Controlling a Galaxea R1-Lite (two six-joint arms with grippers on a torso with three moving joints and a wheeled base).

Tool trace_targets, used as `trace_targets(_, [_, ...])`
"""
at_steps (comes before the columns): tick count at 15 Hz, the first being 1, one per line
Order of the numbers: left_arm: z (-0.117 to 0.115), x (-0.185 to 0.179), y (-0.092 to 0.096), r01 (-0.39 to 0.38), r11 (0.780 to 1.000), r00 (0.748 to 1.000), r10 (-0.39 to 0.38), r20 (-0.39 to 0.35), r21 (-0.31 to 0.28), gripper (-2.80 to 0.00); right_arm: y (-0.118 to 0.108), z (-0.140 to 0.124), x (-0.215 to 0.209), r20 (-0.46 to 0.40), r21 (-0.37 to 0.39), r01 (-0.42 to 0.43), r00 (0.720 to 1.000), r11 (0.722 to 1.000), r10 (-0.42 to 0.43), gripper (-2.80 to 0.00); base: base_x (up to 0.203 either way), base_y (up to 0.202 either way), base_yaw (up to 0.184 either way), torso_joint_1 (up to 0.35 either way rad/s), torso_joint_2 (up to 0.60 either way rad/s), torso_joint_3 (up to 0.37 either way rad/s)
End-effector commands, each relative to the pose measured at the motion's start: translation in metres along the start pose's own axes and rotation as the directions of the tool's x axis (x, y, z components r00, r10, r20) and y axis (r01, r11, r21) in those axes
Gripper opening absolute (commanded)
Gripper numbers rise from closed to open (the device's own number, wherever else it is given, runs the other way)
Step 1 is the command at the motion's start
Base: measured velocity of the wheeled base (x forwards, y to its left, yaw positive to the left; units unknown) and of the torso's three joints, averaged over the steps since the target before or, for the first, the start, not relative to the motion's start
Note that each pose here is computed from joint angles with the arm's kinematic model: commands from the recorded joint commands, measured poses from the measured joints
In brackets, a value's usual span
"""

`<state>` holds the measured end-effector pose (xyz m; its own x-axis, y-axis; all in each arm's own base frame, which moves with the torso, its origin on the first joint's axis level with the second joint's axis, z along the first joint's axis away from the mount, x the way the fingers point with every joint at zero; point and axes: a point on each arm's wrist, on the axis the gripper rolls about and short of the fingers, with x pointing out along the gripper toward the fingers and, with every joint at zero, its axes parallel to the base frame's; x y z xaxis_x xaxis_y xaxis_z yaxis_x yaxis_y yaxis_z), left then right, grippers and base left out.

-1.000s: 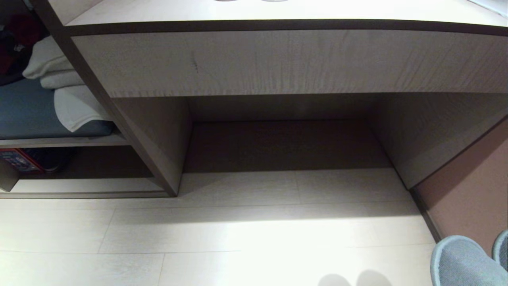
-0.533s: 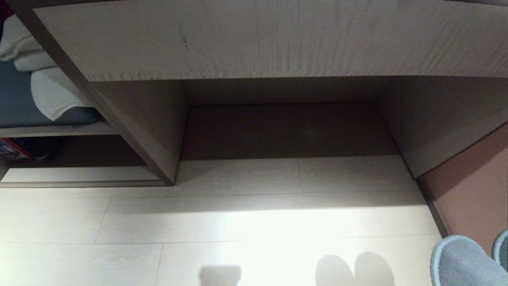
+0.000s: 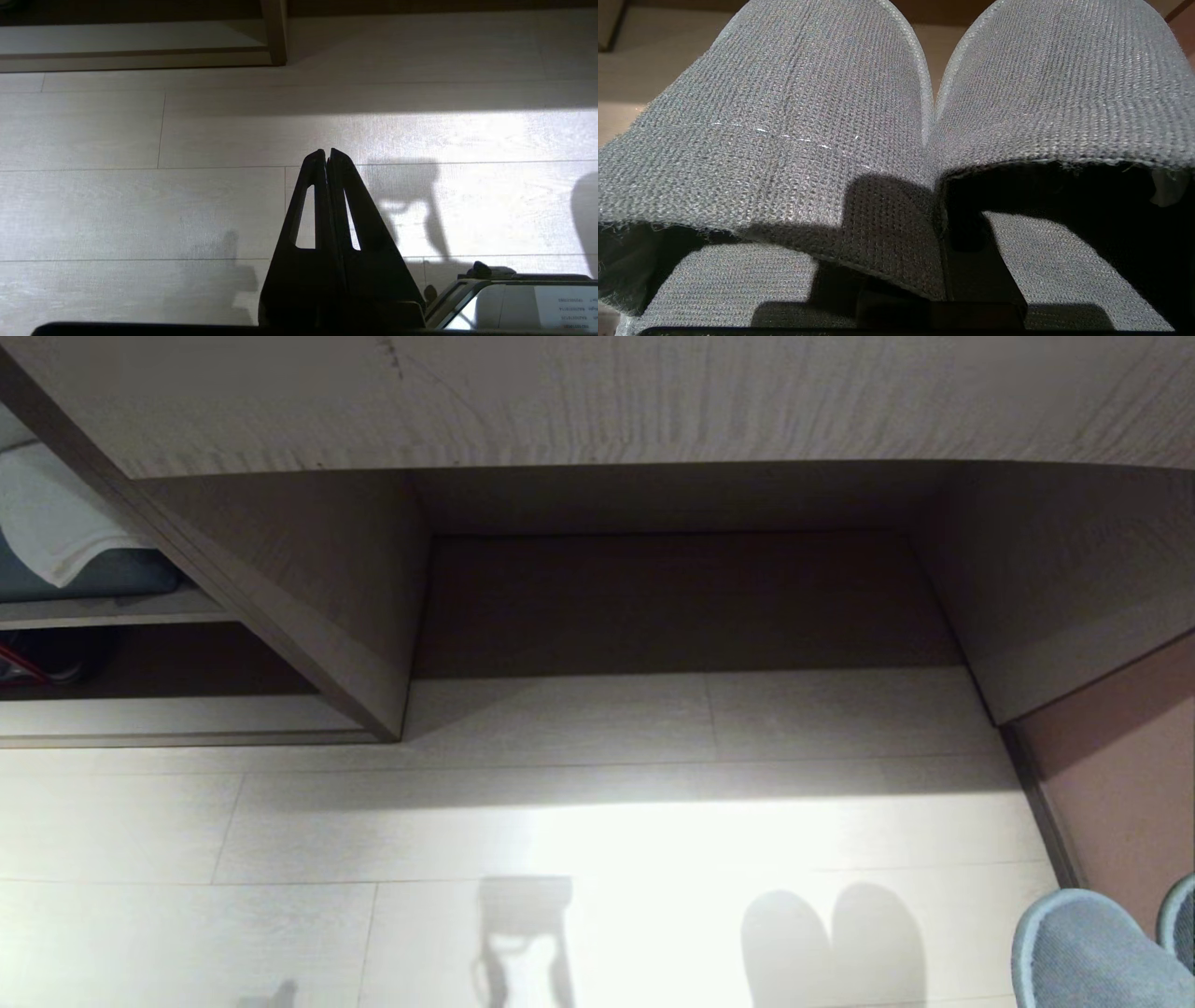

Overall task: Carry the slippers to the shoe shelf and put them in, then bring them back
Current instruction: Place the slippers on the floor

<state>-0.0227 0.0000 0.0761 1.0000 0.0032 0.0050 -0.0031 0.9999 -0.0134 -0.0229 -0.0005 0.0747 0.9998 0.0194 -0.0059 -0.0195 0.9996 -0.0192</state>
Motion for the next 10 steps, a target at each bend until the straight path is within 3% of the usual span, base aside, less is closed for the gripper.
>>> trace_targets(1, [0.0, 0.0001, 0.0, -0.001, 1.0, 1.0, 0.001, 0.0, 0.0, -2.8, 0.0, -0.0005, 0.0001, -0.002, -0.001, -0.001, 1.0, 1.0, 0.001, -2.8, 0.0, 0.0, 0.0, -0.001, 0.01, -0.2])
trace_targets(10, [0.0, 0.0001, 0.0, -0.001, 1.0, 1.0, 0.001, 0.0, 0.0, -2.8, 0.0, -0.0005, 0.0001, -0.002, -0.001, -0.001, 1.0, 1.0, 0.001, -2.8, 0.0, 0.0, 0.0, 0.002, 0.0, -0.199])
